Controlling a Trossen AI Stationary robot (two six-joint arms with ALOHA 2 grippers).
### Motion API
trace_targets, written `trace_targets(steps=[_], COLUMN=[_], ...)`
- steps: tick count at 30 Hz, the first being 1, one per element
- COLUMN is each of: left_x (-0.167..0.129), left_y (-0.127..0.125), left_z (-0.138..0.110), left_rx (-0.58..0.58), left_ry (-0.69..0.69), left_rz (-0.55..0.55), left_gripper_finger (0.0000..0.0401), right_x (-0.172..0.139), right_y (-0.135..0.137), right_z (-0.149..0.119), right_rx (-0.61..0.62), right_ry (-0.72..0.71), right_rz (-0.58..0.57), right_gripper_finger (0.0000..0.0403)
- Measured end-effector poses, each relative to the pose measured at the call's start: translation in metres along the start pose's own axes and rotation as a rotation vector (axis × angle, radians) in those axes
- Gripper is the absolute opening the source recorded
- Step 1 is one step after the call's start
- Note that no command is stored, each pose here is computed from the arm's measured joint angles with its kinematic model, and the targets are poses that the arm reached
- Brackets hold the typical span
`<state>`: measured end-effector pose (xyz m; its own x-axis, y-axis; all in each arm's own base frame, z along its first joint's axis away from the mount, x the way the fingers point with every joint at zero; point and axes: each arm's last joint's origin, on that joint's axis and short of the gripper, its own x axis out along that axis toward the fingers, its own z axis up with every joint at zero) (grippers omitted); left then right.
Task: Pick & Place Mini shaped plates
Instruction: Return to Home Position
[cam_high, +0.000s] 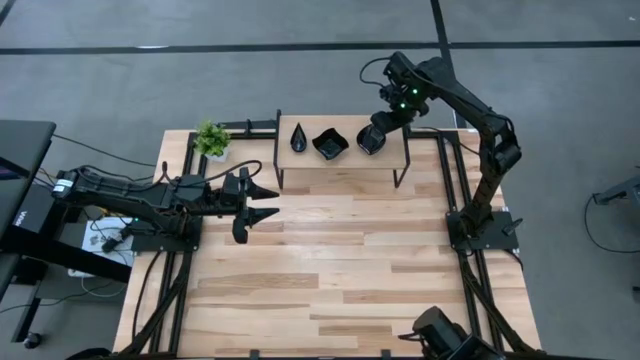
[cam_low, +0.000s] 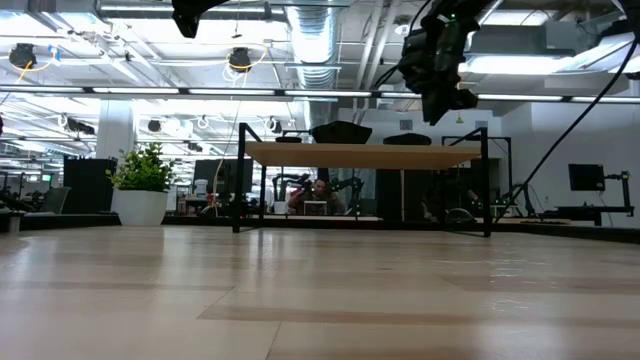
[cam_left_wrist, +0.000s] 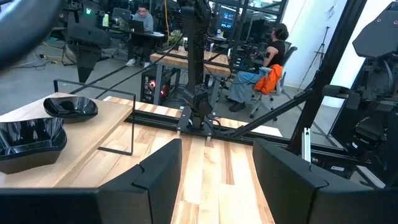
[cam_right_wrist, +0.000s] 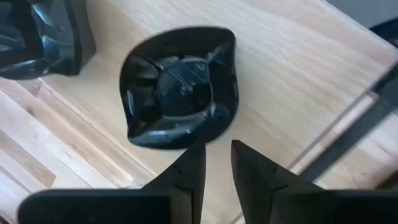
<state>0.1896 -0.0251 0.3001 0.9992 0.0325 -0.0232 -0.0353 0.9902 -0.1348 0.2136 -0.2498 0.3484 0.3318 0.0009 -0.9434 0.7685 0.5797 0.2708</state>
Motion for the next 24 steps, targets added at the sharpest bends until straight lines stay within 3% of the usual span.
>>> trace_targets(steps=[5, 11, 16, 20, 24], left_x=[0.000, -0.008, -0.027, -0.038, -0.042], left_y=[0.000, 0.001, 0.003, 0.006, 0.006], left_z=[0.000, 0.006, 0.016, 0.017, 0.019], left_rx=[0.000, -0.030, -0.015, -0.006, 0.016], left_ry=[0.000, -0.034, -0.081, -0.074, -0.084], left_rz=[0.000, -0.006, -0.011, 0.006, 0.007], left_gripper_finger=[0.0200, 0.0200, 0.0200, 0.0200, 0.0200], right_x=[-0.014, -0.067, -0.117, -0.132, -0.123], right_y=[0.003, 0.042, 0.063, 0.064, 0.053], right_z=[-0.006, -0.049, -0.103, -0.151, -0.198], right_rx=[-0.015, -0.354, -0.525, -0.521, -0.455], right_ry=[0.017, -0.146, -0.408, -0.596, -0.670], right_rz=[-0.024, 0.204, 0.249, 0.263, 0.281], right_gripper_finger=[0.0067, 0.0055, 0.0047, 0.0040, 0.0033])
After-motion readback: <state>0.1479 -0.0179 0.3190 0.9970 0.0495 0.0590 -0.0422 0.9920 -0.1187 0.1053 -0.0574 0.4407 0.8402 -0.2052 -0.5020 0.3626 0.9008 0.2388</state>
